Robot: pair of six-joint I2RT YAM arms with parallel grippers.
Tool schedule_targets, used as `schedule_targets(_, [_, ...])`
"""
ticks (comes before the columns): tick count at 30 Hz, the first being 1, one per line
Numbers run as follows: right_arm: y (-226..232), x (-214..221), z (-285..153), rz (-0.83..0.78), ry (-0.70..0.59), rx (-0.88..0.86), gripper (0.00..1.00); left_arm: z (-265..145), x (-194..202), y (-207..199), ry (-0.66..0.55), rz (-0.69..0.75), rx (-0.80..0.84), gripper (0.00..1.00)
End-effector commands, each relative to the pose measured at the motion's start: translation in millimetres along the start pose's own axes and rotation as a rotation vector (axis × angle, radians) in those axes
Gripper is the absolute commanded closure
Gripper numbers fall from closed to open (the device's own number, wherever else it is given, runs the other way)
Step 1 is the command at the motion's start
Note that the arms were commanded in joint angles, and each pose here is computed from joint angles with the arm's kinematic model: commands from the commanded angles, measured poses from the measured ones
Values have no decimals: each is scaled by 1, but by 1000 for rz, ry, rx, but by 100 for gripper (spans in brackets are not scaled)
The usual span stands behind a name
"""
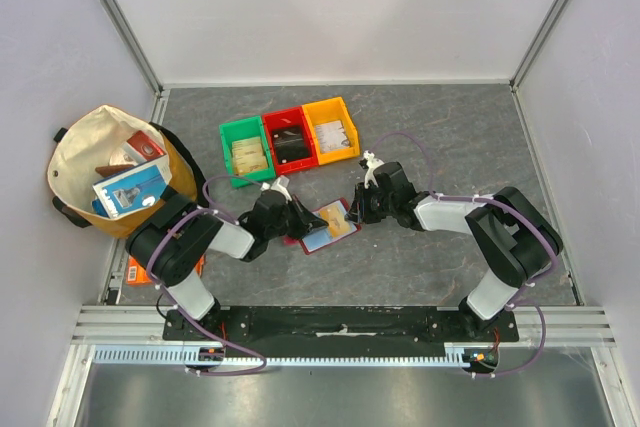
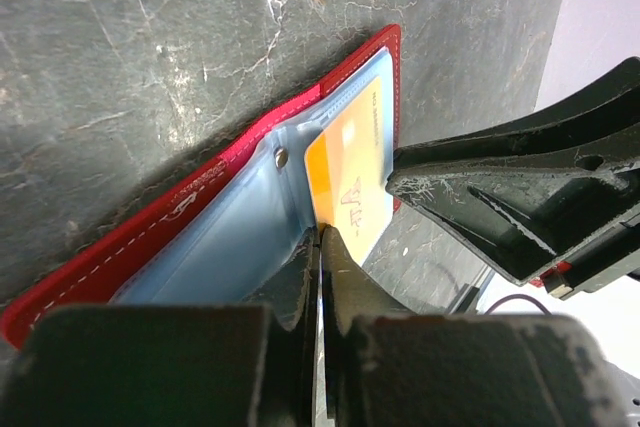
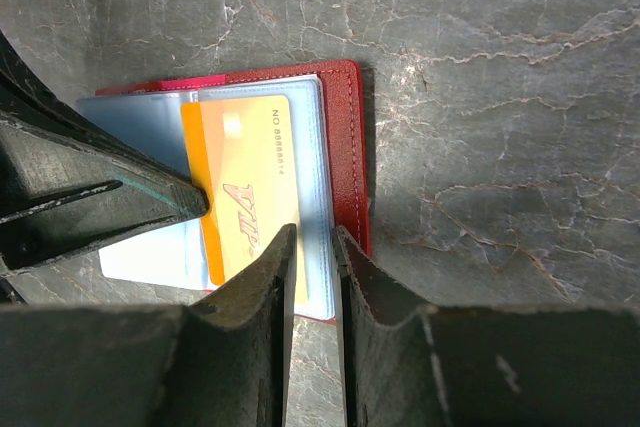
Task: Take the credit cards out of the card holder
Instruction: Remove the credit card from the card holder.
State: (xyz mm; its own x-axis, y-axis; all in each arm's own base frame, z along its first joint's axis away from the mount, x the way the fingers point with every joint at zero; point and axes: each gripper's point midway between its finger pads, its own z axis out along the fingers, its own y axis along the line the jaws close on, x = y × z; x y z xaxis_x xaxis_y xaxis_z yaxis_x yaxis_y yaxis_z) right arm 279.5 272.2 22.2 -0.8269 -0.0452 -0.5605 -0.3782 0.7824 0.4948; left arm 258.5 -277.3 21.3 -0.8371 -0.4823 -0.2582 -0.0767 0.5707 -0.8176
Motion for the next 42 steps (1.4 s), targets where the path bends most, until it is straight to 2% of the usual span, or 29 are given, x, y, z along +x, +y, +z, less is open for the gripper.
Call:
schedule_targets(1, [-13,38,2,30,113,38,73,-7,-2,-5,-15,-24,34,98])
schedule_targets(9, [-14,39,4,28,119,38,73,-14,0,9,-11,-51,-15,96])
schedule_targets(11, [-12,37,3,26,114,30,73,-13,1,9,-12,-56,-16,92])
schedule_targets(15, [-12,35,3,23,108,30,73,-13,-2,8,-25,-59,-10,70])
schedule_targets(17, [-11,37,3,23,112,29,73,-12,-2,7,-24,-62,-9,65])
schedule_targets(21, [-4,27,-1,11,83,1,74,-10,-3,5,-19,-60,-5,65])
schedule_targets(30, [17,-10,-14,-33,-1,-30,74,-5,-3,0,-6,-65,12,73])
schedule_targets(38, [34,-35,-18,-61,-52,-75,76,-6,-3,1,-7,-61,10,74])
schedule_targets(42, [28,-37,-12,-46,-52,-54,76,-7,-4,-1,-11,-61,15,74])
